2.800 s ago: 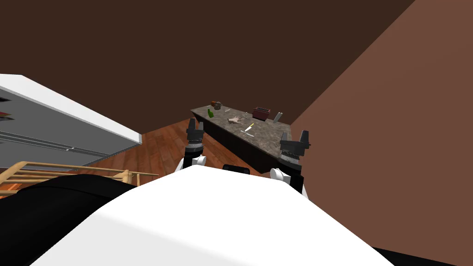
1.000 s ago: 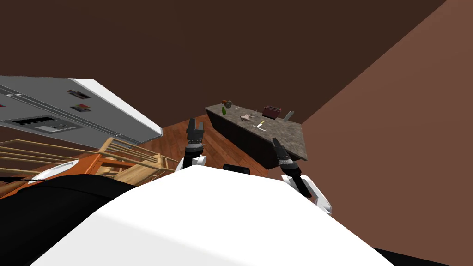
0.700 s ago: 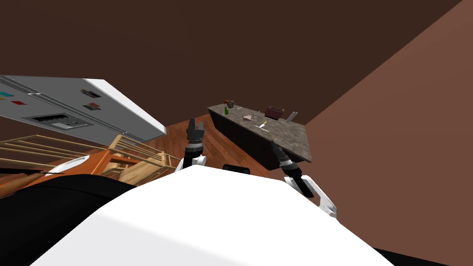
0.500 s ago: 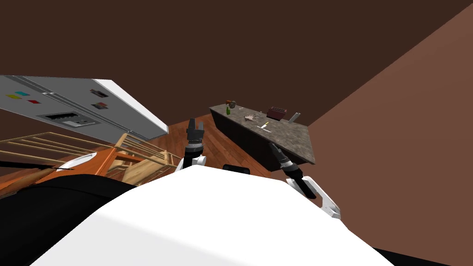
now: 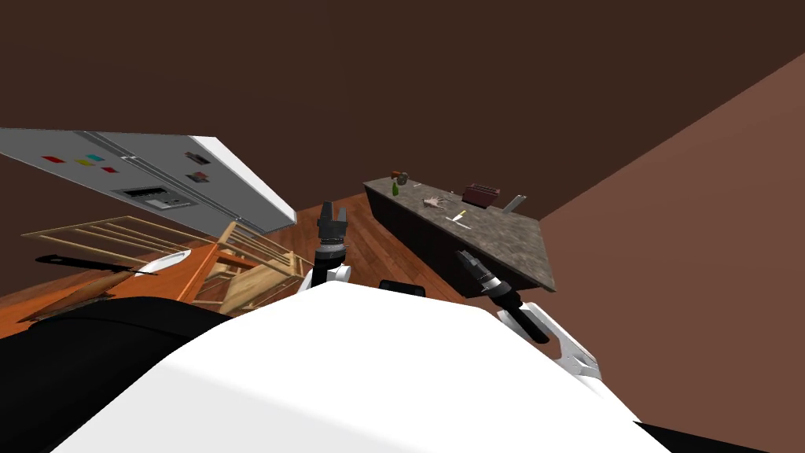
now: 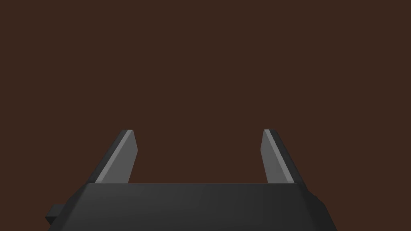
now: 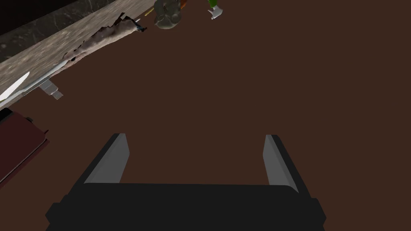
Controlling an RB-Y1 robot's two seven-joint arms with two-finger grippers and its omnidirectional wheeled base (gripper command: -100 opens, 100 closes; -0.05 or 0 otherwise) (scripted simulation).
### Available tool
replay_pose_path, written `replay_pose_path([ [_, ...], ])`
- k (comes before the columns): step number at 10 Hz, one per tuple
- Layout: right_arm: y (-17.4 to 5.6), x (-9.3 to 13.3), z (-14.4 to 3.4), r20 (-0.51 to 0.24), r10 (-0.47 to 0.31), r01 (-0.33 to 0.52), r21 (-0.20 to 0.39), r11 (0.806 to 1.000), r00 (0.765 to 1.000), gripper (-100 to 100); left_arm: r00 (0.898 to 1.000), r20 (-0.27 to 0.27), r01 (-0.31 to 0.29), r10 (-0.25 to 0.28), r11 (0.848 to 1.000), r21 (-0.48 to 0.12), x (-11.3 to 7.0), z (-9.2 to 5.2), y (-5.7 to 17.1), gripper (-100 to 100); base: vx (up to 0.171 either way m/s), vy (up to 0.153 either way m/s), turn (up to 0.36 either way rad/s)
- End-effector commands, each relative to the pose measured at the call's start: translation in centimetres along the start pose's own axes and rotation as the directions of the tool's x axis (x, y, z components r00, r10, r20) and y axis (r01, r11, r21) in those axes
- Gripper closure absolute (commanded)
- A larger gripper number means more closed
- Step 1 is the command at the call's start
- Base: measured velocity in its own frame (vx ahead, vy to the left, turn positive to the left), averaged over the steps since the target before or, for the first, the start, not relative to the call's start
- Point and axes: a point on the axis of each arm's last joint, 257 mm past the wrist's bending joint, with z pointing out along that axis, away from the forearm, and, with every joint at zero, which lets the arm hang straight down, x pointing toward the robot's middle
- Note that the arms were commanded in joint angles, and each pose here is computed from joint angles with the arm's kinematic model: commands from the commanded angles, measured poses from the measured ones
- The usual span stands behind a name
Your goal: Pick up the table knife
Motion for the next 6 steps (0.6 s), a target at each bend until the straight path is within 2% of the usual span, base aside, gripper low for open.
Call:
replay_pose_path([
  [1, -1.8, 1.9, -1.4, -0.084, -0.047, 0.049, 0.026, 0.998, 0.995, -100, 1.000, 0.000, 0.000, 0.000, 1.000, 0.000, 0.0, 0.0, 0.0, 0, 0.039, 0.071, 0.155],
  [2, -1.9, 1.8, -1.5, -0.093, -0.056, 0.058, 0.025, 0.998, 0.994, -100, 1.000, 0.000, 0.000, 0.000, 1.000, 0.000, 0.0, 0.0, 0.0, 0, 0.036, 0.053, 0.076],
  [3, -3.6, 3.3, -3.0, -0.165, -0.087, 0.096, 0.045, 0.994, 0.982, -100, 1.000, 0.000, 0.000, 0.000, 1.000, 0.000, 0.0, 0.0, 0.0, 0, 0.050, 0.067, 0.177],
  [4, -3.7, 3.2, -3.1, -0.174, -0.095, 0.104, 0.044, 0.994, 0.980, -100, 1.000, 0.000, 0.000, 0.000, 1.000, 0.000, 0.0, 0.0, 0.0, 0, 0.045, 0.050, 0.082],
  [5, -5.3, 4.5, -4.8, -0.246, -0.122, 0.141, 0.061, 0.988, 0.962, -100, 1.000, 0.000, 0.000, 0.000, 1.000, 0.000, 0.0, 0.0, 0.0, 0, 0.042, 0.065, 0.184],
  [6, -5.4, 4.4, -4.9, -0.254, -0.130, 0.149, 0.058, 0.987, 0.958, -100, 1.000, 0.000, 0.000, 0.000, 1.000, 0.000, 0.0, 0.0, 0.0, 0, 0.042, 0.045, 0.076],
])
